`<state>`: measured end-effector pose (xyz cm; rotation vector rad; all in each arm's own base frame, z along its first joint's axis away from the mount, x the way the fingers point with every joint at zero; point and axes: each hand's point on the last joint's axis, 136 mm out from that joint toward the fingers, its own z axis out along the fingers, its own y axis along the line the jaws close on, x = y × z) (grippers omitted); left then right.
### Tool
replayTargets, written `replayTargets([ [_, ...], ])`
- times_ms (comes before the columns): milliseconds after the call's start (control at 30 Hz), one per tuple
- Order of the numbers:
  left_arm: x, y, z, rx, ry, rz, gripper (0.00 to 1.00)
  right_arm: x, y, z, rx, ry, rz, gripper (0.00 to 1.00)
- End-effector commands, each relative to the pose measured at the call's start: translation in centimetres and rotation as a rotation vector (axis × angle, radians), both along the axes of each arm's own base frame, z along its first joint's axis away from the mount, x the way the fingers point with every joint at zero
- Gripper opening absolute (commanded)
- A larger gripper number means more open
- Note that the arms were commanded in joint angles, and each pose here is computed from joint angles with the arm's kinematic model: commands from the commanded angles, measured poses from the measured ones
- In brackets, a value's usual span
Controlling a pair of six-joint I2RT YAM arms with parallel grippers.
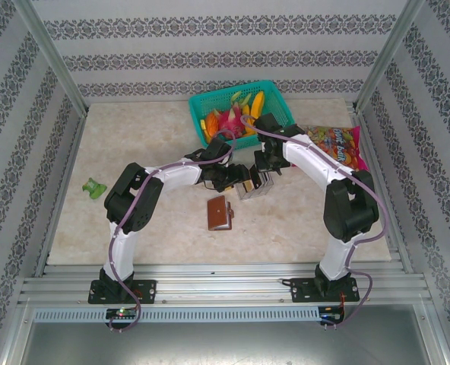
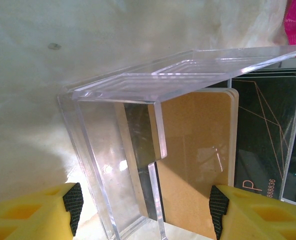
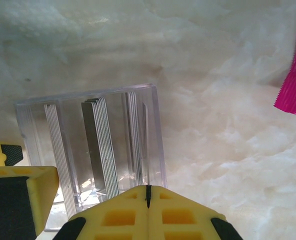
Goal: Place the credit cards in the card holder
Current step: Pick up the credit card from the storage box.
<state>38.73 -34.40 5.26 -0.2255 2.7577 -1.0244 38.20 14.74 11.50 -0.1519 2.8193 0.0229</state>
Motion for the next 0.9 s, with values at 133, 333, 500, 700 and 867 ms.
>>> replayTargets([
  [133, -0.5, -0.9, 0.1, -0.024, -0.003, -0.019, 0.7, -0.1, -1.5, 2.9, 0.007, -0.058, -0.039, 0.06],
  [333, -0.4, -1.0, 0.3, -0.027, -0.007, -0.02, 0.7, -0.2, -1.1, 2.3, 0.041, -0.04, -0.035, 0.05],
  [500, -0.4, -1.0, 0.4, -0.027, -0.009, -0.023, 0.7, -0.1, -1.3, 2.8, 0.028, -0.064, -0.049, 0.04],
  [700, -0.3, -0.9, 1.2, -0.035, -0.03, -0.022, 0.7, -0.2, -2.1, 5.6, 0.046, -0.133, -0.066, 0.03],
  [867, 0.0, -0.5, 2.9, -0.036, -0.081, -0.014, 0.71, -0.5, -1.7, 8.0, 0.157, -0.183, -0.072, 0.03],
])
